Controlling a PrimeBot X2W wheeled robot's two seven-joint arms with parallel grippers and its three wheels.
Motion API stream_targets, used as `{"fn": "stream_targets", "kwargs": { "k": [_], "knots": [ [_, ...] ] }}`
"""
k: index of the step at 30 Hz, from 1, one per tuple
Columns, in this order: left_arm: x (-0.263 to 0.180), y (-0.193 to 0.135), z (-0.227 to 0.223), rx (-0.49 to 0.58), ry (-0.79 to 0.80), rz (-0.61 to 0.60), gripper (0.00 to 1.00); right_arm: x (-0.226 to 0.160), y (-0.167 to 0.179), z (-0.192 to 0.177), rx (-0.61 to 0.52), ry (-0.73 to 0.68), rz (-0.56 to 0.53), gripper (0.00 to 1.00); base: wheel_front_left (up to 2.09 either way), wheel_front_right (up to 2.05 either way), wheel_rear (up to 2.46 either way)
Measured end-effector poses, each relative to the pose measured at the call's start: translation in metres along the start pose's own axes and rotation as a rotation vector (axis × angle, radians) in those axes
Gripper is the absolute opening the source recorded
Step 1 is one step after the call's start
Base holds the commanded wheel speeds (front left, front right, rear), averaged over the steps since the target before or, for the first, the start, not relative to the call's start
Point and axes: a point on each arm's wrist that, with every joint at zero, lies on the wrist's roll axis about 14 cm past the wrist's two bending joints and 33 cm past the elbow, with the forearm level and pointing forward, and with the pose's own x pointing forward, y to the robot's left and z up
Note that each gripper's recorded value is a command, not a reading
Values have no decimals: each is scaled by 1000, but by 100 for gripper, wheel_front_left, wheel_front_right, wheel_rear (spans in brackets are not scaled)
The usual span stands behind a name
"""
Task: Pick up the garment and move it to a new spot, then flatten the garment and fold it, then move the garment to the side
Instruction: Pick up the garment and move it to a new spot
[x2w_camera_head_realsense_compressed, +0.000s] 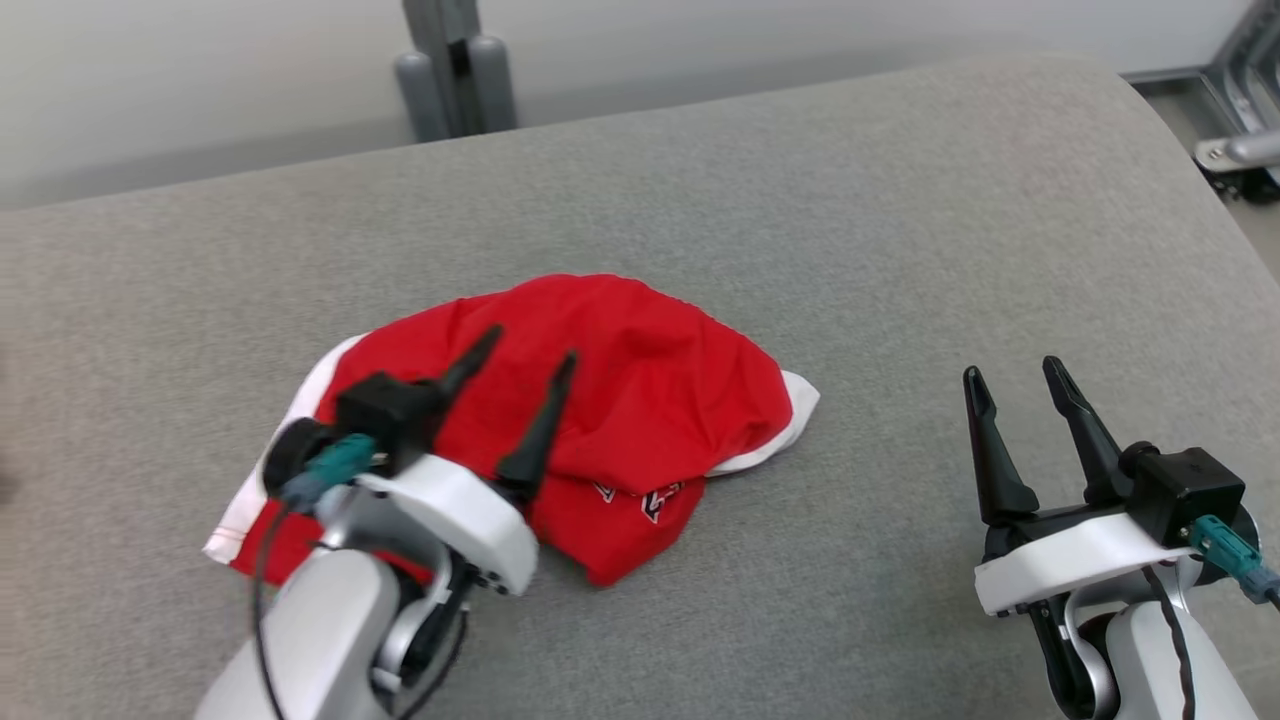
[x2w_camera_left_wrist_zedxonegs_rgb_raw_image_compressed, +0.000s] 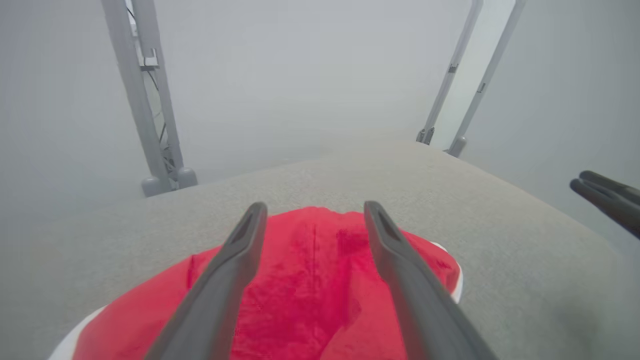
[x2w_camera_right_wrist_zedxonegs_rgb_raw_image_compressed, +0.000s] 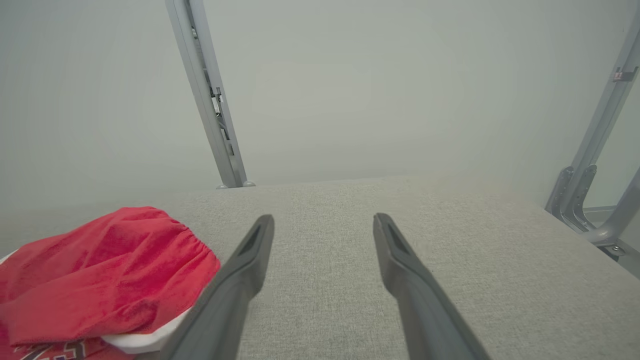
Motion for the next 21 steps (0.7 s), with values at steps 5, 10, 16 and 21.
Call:
{"fn": "stream_targets", "kwargs": {
  "k": [5, 10, 16, 21],
  "knots": [
    [-32, 52, 39, 13, -154, 200, 100, 4, 15, 6, -6, -9, 45, 100, 0, 0, 0],
    [-71, 92, 62, 18, -273, 365, 100, 3, 26, 13, -16, -17, 74, 100, 0, 0, 0],
    [-122, 124, 76, 43, -370, 531, 100, 0, 37, 20, -27, -28, 104, 100, 0, 0, 0],
    [-151, 127, 65, 48, -364, 584, 100, -8, 41, 23, -38, -24, 117, 100, 0, 0, 0]
  ]
}}
